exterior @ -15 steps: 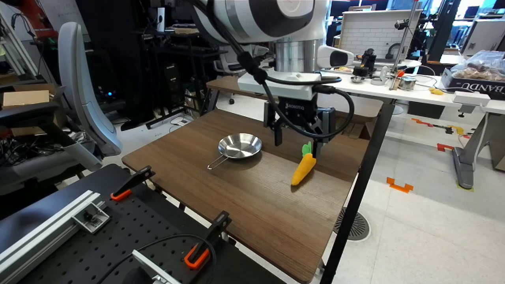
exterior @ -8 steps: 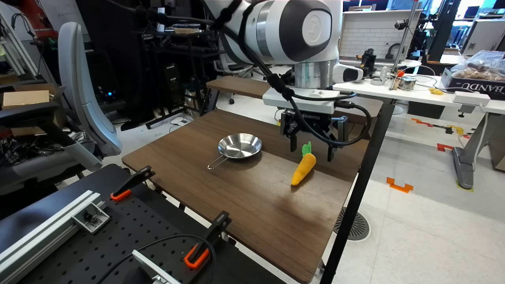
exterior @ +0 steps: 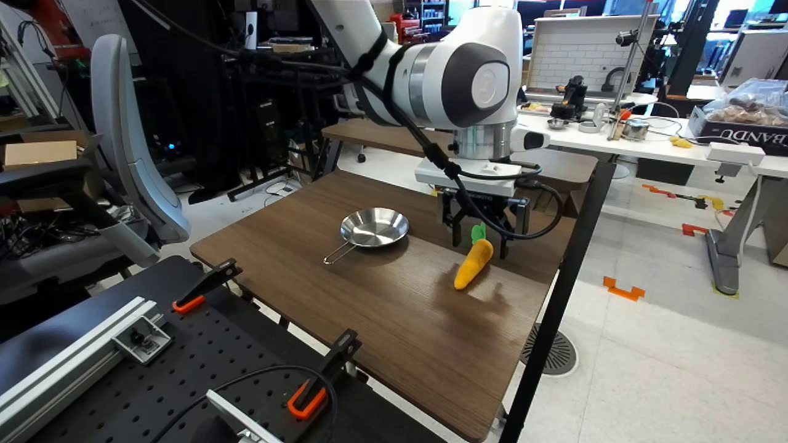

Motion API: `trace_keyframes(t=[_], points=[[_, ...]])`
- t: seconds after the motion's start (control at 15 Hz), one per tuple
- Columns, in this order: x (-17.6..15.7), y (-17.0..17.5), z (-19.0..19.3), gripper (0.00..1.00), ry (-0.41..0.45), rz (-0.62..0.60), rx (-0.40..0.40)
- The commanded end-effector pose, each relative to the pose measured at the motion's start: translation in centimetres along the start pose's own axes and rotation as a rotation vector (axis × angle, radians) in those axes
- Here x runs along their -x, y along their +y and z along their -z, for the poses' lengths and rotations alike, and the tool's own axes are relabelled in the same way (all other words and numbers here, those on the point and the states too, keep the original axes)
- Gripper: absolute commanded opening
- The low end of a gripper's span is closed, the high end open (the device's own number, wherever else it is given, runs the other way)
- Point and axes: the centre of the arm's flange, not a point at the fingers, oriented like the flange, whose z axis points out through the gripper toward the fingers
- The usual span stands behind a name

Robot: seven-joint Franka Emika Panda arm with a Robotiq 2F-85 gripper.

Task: Put the carrot plushie in the pan

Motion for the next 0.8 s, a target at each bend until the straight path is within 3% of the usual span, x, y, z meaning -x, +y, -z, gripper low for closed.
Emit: trace_keyframes(t=[0.0, 0.47, 0.53, 0.73], points=[[-1.7, -0.5, -1.1, 0.56, 0.009, 0.042, -0.006], [-1.3, -1.6, 0.3, 0.04, 0.025, 0.077, -0.006], [-1.2, -1.8, 0.9, 0.00, 0.031, 0.080, -0.004], [-0.9, -2.6, 2.9, 0.01, 0.052, 0.091, 0.004]])
